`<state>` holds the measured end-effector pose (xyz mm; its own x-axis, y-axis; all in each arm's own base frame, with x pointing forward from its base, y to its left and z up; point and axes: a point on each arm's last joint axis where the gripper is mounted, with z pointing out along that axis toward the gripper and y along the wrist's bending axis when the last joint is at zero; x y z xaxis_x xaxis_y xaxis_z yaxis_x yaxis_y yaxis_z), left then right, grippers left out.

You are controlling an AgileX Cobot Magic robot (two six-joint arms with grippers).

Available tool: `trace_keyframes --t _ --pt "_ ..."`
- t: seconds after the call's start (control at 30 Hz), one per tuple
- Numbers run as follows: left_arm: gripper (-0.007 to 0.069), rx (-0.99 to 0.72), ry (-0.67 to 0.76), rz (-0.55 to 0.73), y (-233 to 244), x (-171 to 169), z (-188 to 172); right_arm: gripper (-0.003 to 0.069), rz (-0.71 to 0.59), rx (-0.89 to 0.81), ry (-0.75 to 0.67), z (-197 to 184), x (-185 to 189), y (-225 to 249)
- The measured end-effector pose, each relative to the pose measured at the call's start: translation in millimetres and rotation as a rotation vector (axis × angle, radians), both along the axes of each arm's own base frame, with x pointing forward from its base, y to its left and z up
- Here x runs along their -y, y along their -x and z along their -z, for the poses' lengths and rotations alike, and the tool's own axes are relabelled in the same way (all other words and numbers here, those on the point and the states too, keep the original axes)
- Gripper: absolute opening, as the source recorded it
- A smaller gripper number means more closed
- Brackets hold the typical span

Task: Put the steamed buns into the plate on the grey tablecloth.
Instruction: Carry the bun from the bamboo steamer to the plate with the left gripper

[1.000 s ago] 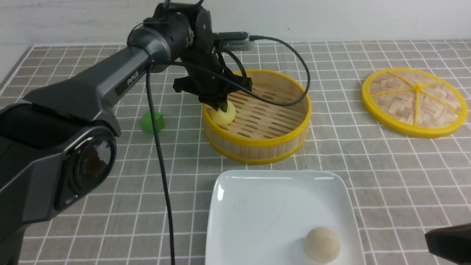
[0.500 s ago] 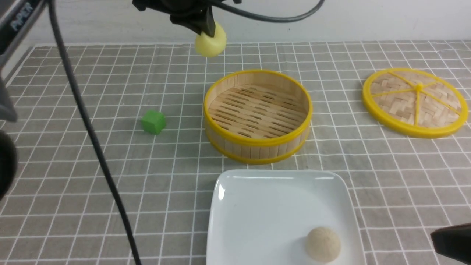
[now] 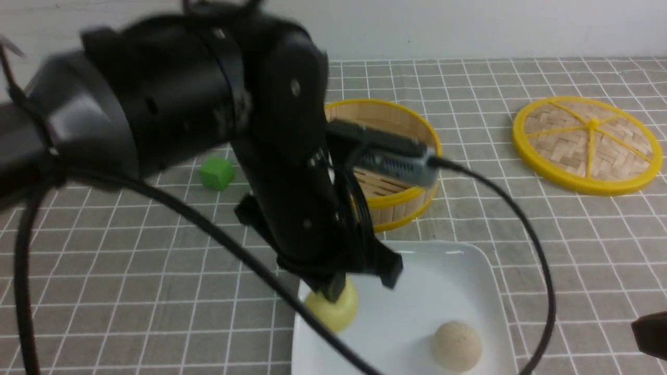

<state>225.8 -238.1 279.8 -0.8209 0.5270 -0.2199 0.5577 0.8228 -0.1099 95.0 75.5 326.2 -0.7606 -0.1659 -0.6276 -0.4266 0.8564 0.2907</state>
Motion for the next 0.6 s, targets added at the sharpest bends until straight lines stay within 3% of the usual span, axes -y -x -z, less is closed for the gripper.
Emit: trace_keyframes --t 0.1,0.4,0.6 --pt "0.0024 0.02 0.041 -0.015 8 14 30 0.0033 0.0 0.0 0.0 0 0 0" --pt "0.0056 0.053 0.051 -0.134 -4 23 55 0.0043 -0.004 -0.016 0.011 1 1 1" --pt "0.0184 0.022 0.05 -0.269 -9 28 72 0.0053 -0.007 -0.028 0.019 2 1 2"
